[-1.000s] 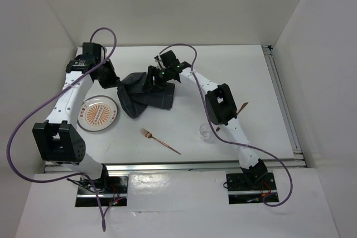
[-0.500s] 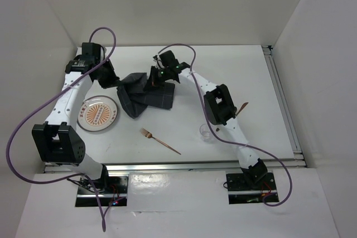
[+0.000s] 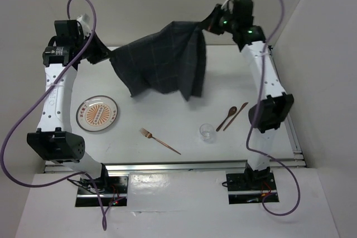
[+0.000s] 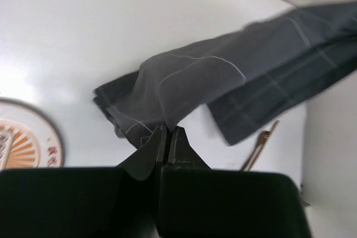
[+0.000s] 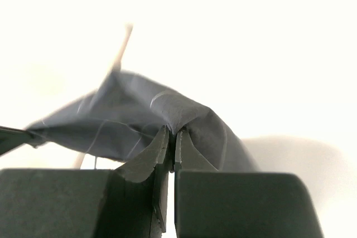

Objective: Set the dinner table for one person

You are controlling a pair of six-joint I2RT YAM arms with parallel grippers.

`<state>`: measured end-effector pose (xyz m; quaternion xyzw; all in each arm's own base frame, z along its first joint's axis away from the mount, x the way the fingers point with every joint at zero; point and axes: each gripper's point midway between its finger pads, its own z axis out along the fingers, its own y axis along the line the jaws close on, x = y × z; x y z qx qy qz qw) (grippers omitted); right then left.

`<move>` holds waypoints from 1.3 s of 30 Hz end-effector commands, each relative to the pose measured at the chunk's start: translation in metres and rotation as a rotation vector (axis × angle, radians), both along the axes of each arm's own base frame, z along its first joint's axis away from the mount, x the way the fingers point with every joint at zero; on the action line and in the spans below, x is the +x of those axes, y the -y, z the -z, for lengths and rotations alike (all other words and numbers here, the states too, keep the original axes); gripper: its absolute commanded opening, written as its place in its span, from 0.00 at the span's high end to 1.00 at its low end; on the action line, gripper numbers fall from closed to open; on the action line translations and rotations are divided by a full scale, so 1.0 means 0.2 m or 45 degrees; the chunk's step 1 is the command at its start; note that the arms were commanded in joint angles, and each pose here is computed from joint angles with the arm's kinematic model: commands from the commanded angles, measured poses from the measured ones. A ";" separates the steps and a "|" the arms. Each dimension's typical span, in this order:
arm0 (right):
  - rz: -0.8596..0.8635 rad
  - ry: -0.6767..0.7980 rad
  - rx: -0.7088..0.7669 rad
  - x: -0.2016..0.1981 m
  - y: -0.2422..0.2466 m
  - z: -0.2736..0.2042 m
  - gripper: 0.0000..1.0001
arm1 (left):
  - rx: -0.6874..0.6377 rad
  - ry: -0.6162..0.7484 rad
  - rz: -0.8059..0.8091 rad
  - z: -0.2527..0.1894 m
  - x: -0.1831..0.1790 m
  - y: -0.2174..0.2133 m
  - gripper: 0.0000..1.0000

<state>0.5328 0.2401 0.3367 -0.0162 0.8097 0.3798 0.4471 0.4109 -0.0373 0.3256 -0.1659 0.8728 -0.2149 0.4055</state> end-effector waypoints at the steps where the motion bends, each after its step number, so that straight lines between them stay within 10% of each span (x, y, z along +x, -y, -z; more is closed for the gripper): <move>1: 0.026 0.208 -0.082 -0.19 0.13 -0.34 1.00 | -0.103 0.228 0.210 -0.27 0.01 0.12 1.00; 16: 0.222 0.392 -0.262 -0.74 0.47 -0.61 1.00 | -0.106 0.514 0.329 -0.70 -0.29 0.20 1.00; 39: 0.222 0.440 -0.113 0.02 0.71 -0.41 1.00 | -0.270 0.394 0.281 -0.41 0.51 0.10 1.00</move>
